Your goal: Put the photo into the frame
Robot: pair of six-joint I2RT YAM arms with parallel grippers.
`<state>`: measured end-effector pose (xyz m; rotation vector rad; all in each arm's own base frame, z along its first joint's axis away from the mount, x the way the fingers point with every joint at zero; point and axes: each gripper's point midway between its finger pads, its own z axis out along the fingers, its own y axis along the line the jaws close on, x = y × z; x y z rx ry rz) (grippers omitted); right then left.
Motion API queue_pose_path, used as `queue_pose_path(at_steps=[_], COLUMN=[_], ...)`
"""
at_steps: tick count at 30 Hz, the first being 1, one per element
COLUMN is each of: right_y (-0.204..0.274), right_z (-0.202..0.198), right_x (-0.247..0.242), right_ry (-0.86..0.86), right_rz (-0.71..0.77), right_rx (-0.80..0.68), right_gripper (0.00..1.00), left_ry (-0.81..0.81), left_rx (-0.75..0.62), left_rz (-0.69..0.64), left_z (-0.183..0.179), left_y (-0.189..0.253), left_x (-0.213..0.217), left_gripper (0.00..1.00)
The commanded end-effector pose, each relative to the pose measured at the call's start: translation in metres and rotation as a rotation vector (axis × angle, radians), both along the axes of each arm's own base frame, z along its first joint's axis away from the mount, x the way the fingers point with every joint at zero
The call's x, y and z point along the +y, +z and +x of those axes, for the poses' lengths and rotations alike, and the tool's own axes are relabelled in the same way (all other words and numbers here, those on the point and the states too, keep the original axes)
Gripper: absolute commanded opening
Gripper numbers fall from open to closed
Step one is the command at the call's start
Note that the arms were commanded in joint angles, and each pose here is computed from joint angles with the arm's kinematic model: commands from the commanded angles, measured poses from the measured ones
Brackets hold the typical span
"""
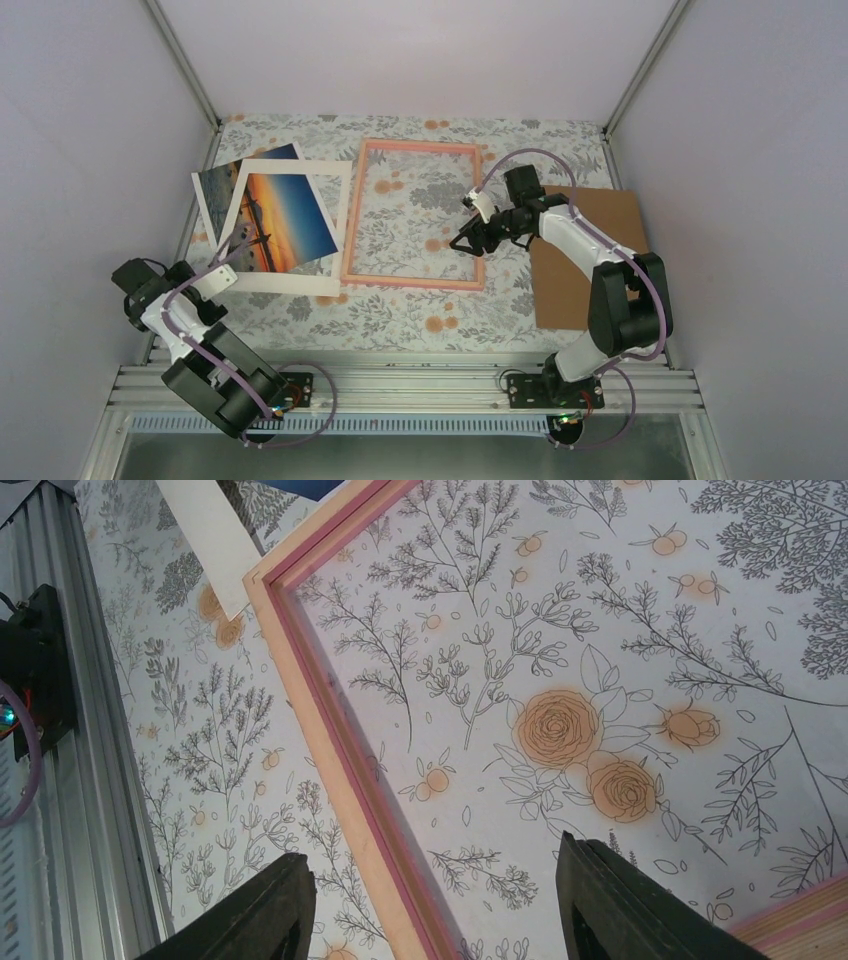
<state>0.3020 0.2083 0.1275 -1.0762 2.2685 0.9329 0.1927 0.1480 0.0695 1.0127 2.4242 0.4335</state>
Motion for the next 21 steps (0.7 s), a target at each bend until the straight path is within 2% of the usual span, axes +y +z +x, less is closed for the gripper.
queue_pose_path(at_steps=[1,3,6,12,16,21], right_y=[0.015,0.016,0.015,0.016,0.015,0.013], right_z=[0.004,0.003,0.001,0.001,0.001,-0.001], right_x=[0.002,0.001,-0.001,-0.003,-0.005,-0.006], right_ry=[-0.011,-0.017,-0.025,-0.045,-0.059,-0.071], right_rz=[0.011,0.009,0.002,-0.010,-0.014,-0.018], right_rx=[-0.035,-0.037,-0.038,-0.034,-0.026,-0.021], right_gripper=[0.60,0.60,0.60,0.60,0.60,0.60], left_ry=[-0.252,-0.296,-0.391,-0.442,-0.472,-0.500], left_rx=[-0.068,-0.092,-0.089,-0.142,-0.164,-0.175], left_rz=[0.203,0.232,0.203,0.230,0.252,0.219], left_z=[0.017,0.020,0.017,0.030,0.036,0.046], left_y=[-0.001,-0.003,-0.013,-0.029,-0.037,-0.038], left_x=[0.009,0.006,-0.014,-0.038,-0.047,-0.058], left_gripper=[1.00,1.00,1.00,0.97,0.88,0.68])
